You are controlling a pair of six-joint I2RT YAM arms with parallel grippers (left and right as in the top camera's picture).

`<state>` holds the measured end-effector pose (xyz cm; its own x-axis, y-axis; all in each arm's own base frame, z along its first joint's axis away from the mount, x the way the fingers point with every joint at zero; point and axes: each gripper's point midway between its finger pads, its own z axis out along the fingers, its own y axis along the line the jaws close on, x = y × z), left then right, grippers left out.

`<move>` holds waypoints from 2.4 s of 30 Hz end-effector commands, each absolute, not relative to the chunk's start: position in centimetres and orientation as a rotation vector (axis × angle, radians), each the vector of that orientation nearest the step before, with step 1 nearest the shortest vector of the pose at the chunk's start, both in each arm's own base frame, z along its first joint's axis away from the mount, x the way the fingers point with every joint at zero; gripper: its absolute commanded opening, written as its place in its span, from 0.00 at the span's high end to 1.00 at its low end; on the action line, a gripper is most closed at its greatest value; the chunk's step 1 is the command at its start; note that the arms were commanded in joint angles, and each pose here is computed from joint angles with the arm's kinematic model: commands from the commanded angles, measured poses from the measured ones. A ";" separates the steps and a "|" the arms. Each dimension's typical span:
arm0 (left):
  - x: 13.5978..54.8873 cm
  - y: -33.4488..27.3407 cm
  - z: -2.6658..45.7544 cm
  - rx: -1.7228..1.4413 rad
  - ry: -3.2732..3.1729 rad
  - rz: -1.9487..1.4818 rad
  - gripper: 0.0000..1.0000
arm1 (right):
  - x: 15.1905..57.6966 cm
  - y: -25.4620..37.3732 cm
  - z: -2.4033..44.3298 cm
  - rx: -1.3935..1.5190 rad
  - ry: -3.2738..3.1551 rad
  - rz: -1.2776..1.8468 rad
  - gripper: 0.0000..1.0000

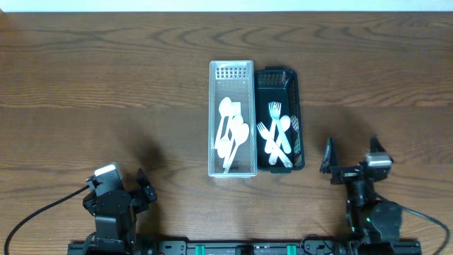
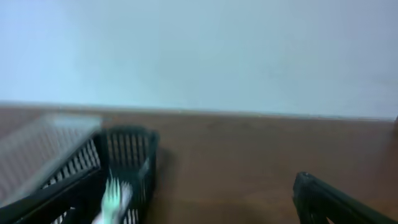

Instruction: Pack container

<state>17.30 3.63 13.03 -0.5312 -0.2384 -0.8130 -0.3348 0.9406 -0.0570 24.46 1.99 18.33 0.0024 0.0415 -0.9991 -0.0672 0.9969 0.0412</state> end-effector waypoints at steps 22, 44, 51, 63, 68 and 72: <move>17.3 3.7 13.3 -0.415 2.142 0.128 0.02 | 24.5 2.5 15.5 -0.085 1.651 0.070 0.01; 20.3 0.5 17.3 -0.026 1.885 0.034 0.02 | 24.5 2.5 15.5 -0.085 1.651 0.070 0.01; 22.8 -0.3 14.4 0.061 1.827 0.025 0.02 | 24.5 2.5 15.5 -0.085 1.651 0.070 0.01; 23.2 -0.6 12.8 0.071 1.841 0.011 0.02 | 24.5 2.5 15.5 -0.085 1.651 0.070 0.01; 23.2 -0.6 12.8 0.071 1.840 0.012 0.02 | 24.5 2.5 15.5 -0.085 1.651 0.070 0.01; 23.7 -0.7 15.0 0.078 1.745 0.009 0.02 | 24.5 2.5 15.5 -0.085 1.651 0.070 0.01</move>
<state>23.54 -0.51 14.63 -0.2061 0.0434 -0.9776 0.0325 0.9988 0.0375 24.54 2.53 15.59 -0.0806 0.0005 -0.9967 -0.0964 0.9953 0.0083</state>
